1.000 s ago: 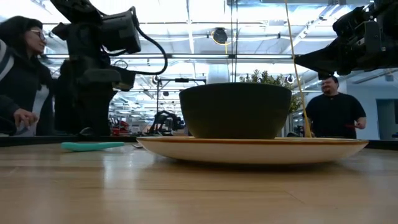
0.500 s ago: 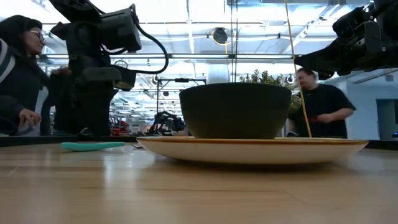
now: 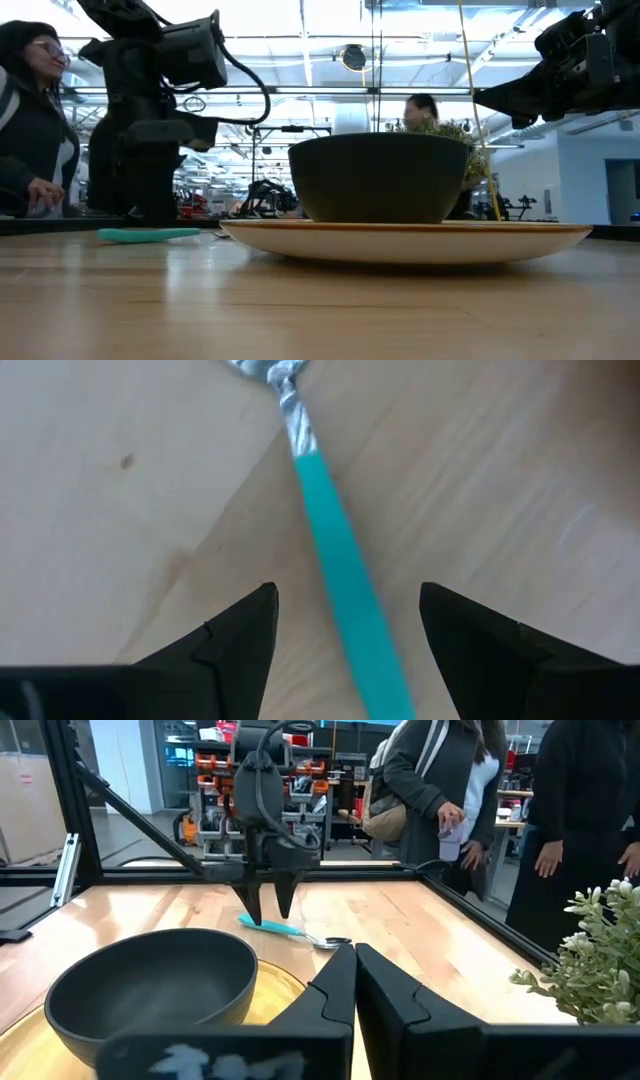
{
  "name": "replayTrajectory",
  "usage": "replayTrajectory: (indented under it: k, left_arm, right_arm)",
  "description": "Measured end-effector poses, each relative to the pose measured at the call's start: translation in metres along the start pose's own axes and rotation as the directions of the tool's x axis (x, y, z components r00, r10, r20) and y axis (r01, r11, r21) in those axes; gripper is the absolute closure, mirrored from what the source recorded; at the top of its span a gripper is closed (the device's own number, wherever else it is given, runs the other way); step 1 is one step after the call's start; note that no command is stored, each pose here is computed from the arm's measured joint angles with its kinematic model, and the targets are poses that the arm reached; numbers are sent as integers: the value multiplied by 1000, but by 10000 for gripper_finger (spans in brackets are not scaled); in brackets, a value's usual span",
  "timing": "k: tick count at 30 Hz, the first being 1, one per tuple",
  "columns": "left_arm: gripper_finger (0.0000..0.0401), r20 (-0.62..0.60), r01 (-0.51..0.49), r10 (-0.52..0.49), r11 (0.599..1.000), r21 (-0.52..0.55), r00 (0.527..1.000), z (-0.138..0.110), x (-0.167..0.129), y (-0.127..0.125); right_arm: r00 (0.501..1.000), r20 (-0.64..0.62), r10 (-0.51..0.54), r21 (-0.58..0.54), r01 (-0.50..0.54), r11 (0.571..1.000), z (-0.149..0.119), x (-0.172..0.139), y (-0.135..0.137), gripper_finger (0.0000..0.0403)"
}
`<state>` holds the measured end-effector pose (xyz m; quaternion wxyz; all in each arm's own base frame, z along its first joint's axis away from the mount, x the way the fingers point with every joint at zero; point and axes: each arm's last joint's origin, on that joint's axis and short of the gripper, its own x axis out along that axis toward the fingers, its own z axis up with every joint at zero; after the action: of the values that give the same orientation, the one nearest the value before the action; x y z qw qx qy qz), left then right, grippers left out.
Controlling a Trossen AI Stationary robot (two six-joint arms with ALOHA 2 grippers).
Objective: Set table place
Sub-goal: Put the blue spoon into the black bowl
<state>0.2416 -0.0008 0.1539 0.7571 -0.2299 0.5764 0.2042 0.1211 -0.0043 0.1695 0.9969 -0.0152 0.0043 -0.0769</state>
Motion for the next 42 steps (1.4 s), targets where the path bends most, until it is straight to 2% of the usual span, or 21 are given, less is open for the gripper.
replayTrajectory:
  k: [7,18,22,31,36,42]
  left_arm:
    - [151,-46,-19,20,1000,24,999,0,15,-2]
    - [158,-52,-26,29,998,50,998,0,17,-2]
    - [200,-44,-39,42,998,56,998,0,17,-1]
    - [344,-33,-34,36,997,76,999,1,18,-2]
    - [345,-14,-30,31,994,103,999,3,18,-3]
    - [345,38,-78,74,991,106,996,4,14,-1]
  right_arm:
    - [1000,2,-1,1,1,1000,0,0,0,403]
    - [1000,-2,0,2,0,1000,0,0,0,403]
    - [1000,-3,-1,7,1,1000,0,0,0,403]
    - [1000,-3,0,11,0,1000,0,0,0,403]
    - [1000,-4,-1,10,1,1000,0,0,0,403]
    - [1000,-4,0,11,0,1000,0,0,0,403]
